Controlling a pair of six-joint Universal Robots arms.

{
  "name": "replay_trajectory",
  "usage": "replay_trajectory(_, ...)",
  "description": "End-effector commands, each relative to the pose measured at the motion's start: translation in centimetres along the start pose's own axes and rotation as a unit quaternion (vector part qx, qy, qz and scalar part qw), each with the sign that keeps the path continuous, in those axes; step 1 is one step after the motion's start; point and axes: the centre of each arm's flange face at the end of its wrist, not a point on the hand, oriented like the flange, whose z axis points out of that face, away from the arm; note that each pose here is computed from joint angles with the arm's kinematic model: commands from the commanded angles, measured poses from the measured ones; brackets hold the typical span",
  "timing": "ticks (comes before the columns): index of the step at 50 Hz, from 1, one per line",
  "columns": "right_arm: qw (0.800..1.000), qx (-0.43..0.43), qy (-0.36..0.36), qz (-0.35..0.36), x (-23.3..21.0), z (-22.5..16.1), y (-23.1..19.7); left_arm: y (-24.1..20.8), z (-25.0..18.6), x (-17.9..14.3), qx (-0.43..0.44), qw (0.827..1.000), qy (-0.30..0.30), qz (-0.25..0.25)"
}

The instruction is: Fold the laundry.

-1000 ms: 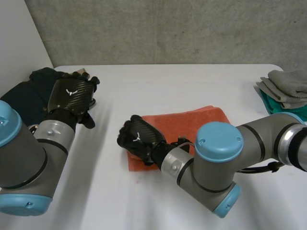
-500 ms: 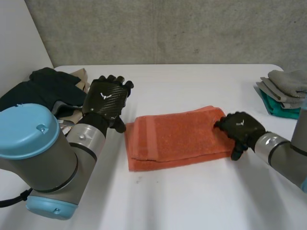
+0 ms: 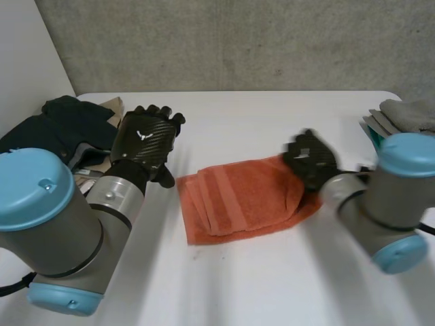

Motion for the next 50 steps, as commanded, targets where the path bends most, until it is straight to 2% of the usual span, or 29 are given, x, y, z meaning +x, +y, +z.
replay_trajectory(1, 0.974, 0.172, -0.085, -0.124, -7.7, -2.0, -8.9, -0.1, -0.6, -1.3, -0.001, 1.000, -0.016, 0.000)
replay_trajectory(2, 0.962, 0.208, -0.112, -0.135, -9.7, -2.9, -9.9, -0.2, -0.7, -1.5, -0.001, 1.000, -0.018, -0.001)
replay_trajectory(7, 0.939, 0.256, -0.183, -0.137, -14.8, -4.9, -10.8, -0.1, -0.7, -2.8, -0.003, 0.999, -0.038, 0.000)
replay_trajectory(12, 0.949, 0.233, -0.170, -0.123, -14.7, -4.6, -10.8, 0.3, -0.5, -3.6, -0.009, 0.999, -0.051, -0.001)
replay_trajectory(14, 0.957, 0.216, -0.169, -0.090, -14.4, -4.5, -10.6, 0.3, -0.4, -3.7, -0.007, 0.999, -0.052, 0.000)
replay_trajectory(16, 0.964, 0.204, -0.165, -0.051, -13.4, -4.2, -10.3, 0.1, -0.3, -3.8, -0.004, 0.999, -0.053, 0.001)
replay_trajectory(17, 0.968, 0.196, -0.154, 0.003, -11.5, -3.9, -10.4, -0.1, -0.2, -3.7, -0.001, 0.999, -0.053, 0.000)
replay_trajectory(20, 0.967, 0.192, -0.135, 0.098, -8.2, -4.1, -11.0, -0.5, 0.2, -3.7, 0.008, 0.999, -0.053, 0.000)
replay_trajectory(21, 0.960, 0.190, -0.128, 0.159, -6.6, -4.3, -11.2, -0.7, 0.3, -3.6, 0.012, 0.999, -0.052, 0.000)
replay_trajectory(24, 0.944, 0.186, -0.123, 0.244, -4.6, -4.3, -11.5, -1.2, 1.0, -3.4, 0.023, 0.998, -0.051, -0.005)
replay_trajectory(25, 0.934, 0.174, -0.110, 0.291, -3.1, -4.0, -10.9, -1.2, 1.1, -3.2, 0.024, 0.999, -0.047, -0.007)
replay_trajectory(29, 0.915, 0.126, -0.089, 0.373, -0.3, -3.0, -8.4, -1.9, 1.9, -0.3, 0.038, 0.999, -0.008, -0.034)
replay_trajectory(34, 0.909, 0.064, -0.078, 0.404, 1.8, -2.0, -6.4, -1.5, 3.1, 3.7, 0.032, 0.997, 0.039, -0.058)
replay_trajectory(38, 0.902, 0.012, -0.114, 0.417, 0.3, -0.3, -4.8, 0.6, 4.0, 5.7, -0.016, 0.997, 0.060, -0.054)
replay_trajectory(45, 0.884, -0.042, -0.181, 0.429, -2.4, 1.9, -3.1, 6.1, 3.8, 6.6, -0.155, 0.987, 0.028, -0.016)
replay_trajectory(50, 0.896, -0.058, -0.202, 0.391, -4.4, 3.0, -1.7, 7.8, 2.9, 7.0, -0.203, 0.979, 0.024, 0.004)
